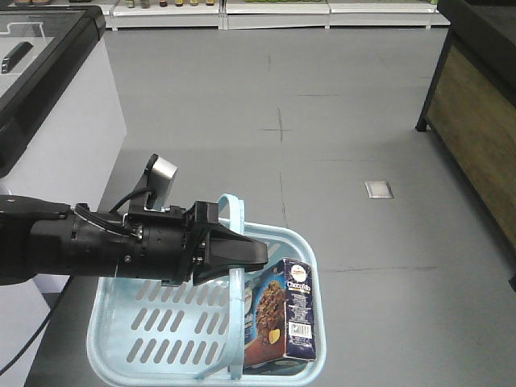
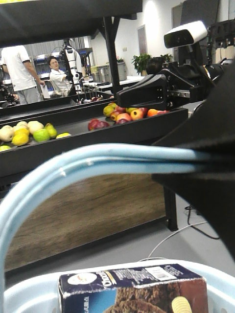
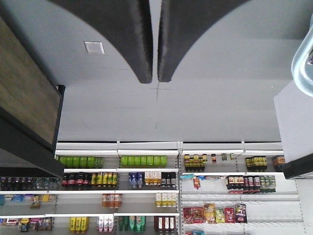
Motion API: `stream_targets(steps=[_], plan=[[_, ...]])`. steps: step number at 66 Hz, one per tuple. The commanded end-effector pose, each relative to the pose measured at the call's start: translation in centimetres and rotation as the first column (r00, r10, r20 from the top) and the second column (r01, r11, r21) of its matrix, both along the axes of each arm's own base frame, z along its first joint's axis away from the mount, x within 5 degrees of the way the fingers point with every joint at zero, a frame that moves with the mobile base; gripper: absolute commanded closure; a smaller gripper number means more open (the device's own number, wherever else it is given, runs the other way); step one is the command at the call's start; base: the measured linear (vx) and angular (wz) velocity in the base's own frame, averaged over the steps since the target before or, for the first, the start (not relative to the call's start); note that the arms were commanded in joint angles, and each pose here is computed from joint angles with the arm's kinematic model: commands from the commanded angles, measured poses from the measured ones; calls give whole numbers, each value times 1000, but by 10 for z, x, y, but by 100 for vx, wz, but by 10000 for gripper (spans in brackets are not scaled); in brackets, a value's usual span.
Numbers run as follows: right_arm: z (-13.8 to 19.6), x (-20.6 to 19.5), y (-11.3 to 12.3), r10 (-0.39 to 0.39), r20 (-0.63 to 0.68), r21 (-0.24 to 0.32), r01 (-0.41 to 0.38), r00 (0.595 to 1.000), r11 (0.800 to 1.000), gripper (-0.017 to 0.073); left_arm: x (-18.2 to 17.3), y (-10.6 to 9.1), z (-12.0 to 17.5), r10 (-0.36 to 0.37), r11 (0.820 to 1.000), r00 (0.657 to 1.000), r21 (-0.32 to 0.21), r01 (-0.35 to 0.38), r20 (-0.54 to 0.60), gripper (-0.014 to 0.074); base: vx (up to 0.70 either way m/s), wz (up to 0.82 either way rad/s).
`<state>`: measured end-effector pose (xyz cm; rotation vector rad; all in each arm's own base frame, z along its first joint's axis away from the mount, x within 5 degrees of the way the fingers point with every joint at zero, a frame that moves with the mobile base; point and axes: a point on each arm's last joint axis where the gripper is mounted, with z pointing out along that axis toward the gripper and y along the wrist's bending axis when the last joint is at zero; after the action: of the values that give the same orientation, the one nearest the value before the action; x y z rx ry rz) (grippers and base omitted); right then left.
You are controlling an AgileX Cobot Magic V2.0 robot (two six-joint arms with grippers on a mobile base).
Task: Left arm holds basket, right arm returns cookies
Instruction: 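Hold the basket in the left gripper while driving toward the drink shelves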
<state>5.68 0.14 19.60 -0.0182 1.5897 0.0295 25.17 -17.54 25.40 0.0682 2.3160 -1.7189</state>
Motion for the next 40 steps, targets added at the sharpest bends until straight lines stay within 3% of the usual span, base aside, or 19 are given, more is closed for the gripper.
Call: stream_targets(steps=[1, 40], plan=[[1, 0, 0, 2, 68, -11, -1, 998, 1000, 565, -3, -2, 32, 11, 988, 999, -152, -6, 34, 596, 40, 4], [1, 0, 0, 2, 68, -11, -1, 998, 1000, 565, -3, -2, 32, 12, 988, 999, -153, -7, 33, 596, 42, 1]])
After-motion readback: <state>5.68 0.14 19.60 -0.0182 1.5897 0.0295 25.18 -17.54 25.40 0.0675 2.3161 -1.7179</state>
